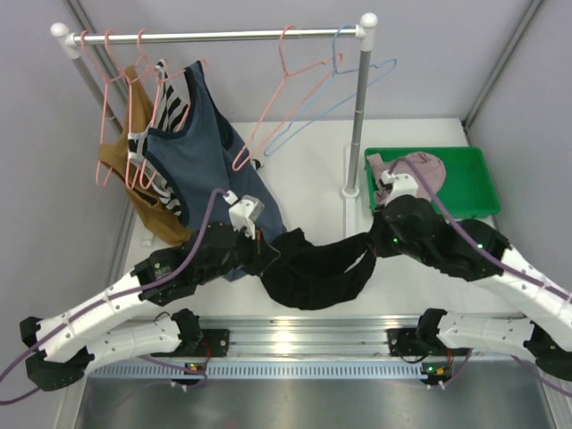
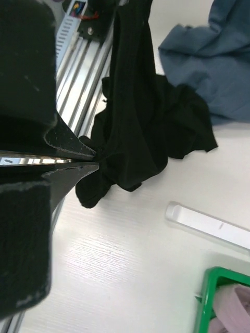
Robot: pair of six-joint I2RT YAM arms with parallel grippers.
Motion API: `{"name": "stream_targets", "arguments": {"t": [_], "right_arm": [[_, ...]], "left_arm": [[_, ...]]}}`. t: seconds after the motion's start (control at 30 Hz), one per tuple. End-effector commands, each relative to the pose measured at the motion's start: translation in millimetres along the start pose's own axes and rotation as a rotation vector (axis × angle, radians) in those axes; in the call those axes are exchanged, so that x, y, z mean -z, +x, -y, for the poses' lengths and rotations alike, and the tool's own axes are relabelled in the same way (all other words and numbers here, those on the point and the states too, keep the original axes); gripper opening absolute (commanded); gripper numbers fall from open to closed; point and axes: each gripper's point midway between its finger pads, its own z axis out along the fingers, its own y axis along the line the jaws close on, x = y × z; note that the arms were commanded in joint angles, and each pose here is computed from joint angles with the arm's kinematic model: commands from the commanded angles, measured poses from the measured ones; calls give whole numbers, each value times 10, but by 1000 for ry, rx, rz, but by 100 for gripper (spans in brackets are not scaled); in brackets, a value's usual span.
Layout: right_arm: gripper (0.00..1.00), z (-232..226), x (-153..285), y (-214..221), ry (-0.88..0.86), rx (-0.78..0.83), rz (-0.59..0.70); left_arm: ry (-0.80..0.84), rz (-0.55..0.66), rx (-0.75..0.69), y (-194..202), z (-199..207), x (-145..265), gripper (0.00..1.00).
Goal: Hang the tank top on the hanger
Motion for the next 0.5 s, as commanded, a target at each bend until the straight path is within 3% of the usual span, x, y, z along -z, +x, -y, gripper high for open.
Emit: {"name": "stream_targets", "arguments": {"t": [0.0,0.27,0.47], "right_arm": [[0,-204,-391,125,-16,-7,-45],[0,-24,-1359,246,10,-43,-120],[0,211,-1547,241,91,-86,-125]], "left_arm": [[-54,24,40,17,-95,-257,0],[-51,-24,148,187,-632,-914,0],[-56,-64,200,357,-991,-1174,0]]}}
